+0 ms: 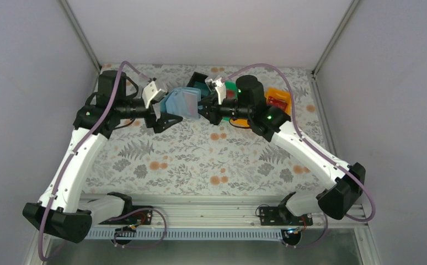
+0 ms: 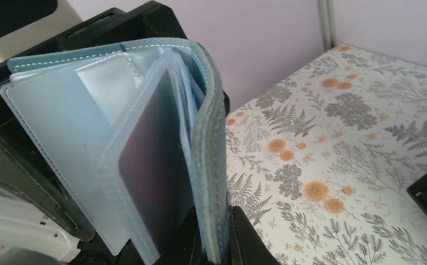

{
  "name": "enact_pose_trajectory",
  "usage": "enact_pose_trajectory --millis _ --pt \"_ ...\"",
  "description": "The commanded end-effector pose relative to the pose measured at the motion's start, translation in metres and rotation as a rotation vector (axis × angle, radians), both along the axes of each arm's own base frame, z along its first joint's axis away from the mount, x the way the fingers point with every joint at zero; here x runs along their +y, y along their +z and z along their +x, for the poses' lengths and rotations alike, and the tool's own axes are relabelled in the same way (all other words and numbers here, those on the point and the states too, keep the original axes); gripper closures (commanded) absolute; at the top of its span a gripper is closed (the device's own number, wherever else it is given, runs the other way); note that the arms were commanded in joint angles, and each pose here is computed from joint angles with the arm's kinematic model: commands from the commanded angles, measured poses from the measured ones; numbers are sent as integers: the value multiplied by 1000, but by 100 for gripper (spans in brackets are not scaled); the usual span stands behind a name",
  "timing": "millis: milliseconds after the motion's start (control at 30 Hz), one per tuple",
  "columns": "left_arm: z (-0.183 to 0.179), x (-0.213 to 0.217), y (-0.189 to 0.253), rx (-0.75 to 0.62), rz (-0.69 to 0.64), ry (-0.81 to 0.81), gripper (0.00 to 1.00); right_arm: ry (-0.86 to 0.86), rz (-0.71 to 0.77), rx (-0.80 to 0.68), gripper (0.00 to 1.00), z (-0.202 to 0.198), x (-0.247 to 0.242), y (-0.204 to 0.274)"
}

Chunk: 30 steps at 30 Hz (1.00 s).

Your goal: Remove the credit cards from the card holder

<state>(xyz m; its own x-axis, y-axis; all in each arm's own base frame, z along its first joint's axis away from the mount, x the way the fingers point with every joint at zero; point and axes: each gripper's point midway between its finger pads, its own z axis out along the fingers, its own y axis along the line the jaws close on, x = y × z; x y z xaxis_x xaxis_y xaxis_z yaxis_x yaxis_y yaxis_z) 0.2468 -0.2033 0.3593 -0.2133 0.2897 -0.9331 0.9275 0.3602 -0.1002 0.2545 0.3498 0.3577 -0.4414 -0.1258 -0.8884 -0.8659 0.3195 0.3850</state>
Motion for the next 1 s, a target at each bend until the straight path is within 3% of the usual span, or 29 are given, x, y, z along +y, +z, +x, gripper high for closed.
enact_pose_trajectory --millis 0,367,500,567,700,867,967 --pt "16 3 17 -52 -12 77 0 -104 34 24 96 10 8 13" --pt "38 2 7 -6 4 124 2 29 41 24 96 -17 45 17" --pt "35 2 3 -5 11 112 34 60 50 -6 96 -24 43 24" --pt "32 1 3 -6 5 98 44 86 60 -16 96 -28 44 27" --pt "29 -3 -1 18 -7 64 51 164 89 -25 96 -41 46 32" --pt "25 -5 -2 20 -14 35 49 271 113 -67 96 -62 43 41" --pt "17 -7 1 23 -29 -4 61 330 133 -120 96 -76 37 51"
